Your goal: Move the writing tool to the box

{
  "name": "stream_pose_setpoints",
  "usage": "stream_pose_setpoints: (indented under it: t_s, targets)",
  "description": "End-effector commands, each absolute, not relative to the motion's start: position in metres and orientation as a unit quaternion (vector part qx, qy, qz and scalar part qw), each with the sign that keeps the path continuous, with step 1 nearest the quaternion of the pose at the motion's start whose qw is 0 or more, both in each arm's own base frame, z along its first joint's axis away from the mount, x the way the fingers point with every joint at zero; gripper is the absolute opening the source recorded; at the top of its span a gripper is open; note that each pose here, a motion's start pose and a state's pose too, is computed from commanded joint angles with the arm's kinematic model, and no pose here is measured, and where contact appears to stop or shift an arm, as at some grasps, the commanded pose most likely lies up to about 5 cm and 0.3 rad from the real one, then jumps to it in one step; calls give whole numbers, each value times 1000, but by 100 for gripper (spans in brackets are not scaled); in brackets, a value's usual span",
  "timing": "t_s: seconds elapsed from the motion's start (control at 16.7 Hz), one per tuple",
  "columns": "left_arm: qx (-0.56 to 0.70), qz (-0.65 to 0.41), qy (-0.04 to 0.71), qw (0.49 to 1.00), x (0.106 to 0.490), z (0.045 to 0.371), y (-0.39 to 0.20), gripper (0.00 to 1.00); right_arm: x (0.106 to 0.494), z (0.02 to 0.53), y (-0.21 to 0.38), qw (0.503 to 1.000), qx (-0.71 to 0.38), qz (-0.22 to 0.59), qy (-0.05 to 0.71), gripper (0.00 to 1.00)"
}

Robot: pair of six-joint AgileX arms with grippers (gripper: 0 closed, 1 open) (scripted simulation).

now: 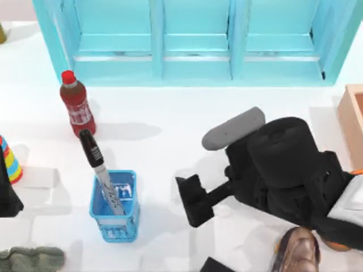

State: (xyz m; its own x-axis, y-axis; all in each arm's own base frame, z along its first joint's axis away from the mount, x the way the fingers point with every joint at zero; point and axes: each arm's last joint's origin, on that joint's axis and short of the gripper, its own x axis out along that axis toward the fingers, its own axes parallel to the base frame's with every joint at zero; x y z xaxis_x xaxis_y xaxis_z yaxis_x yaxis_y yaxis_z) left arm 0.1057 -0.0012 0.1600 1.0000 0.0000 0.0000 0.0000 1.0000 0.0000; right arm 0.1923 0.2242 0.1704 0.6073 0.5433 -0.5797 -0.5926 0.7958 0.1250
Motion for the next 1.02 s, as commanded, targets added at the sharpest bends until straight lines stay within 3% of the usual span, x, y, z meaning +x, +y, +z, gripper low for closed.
stream_pose_setpoints:
  t_s: [0.36,0.72,1.02]
  targets:
    - [0,0,0,1000,106,160,-1,100,171,169,296,861,-30,412,297,100]
    - [0,0,0,1000,106,160,-1,100,174,169,298,862,-29,411,296,100]
    - [0,0,0,1000,106,160,-1,100,198,143,337,861,-30,411,298,100]
